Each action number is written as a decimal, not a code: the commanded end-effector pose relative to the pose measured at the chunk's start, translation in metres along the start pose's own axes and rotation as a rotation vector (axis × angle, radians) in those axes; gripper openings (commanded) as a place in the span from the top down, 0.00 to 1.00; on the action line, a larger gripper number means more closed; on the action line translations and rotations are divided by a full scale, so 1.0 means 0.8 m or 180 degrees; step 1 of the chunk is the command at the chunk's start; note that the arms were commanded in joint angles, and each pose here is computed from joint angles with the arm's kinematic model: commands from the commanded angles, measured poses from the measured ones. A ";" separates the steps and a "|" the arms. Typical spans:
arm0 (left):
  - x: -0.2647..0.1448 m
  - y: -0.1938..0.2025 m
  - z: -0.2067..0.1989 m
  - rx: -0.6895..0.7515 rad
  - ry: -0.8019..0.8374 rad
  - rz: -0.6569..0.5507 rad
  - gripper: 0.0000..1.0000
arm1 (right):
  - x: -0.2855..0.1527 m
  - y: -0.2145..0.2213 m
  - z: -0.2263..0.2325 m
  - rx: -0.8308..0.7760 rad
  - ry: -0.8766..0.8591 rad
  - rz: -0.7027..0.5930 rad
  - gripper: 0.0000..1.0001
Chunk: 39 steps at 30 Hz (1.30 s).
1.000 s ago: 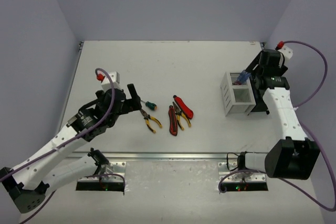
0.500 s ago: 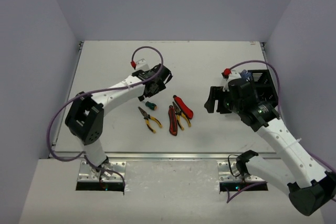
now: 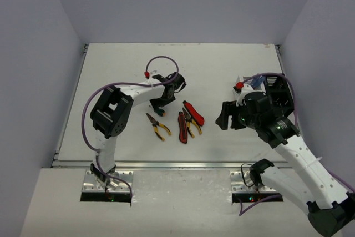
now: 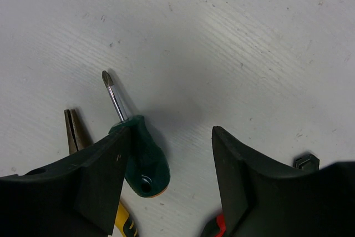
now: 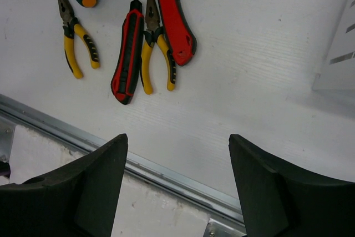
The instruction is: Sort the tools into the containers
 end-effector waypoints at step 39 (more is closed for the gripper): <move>-0.007 0.024 0.021 -0.0536 -0.0129 -0.0195 0.34 | 0.056 0.023 0.012 0.0086 -0.0357 0.0284 0.28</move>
Point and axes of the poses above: each gripper's point midway between its finger pads, its own x axis out along the fingers, its own z axis along the line the jaws close on, y = z × x, the point moved 6 cm from there along -x, back along the fingers, and after that the axes turned 7 degrees about -x, right-handed, at the moved point
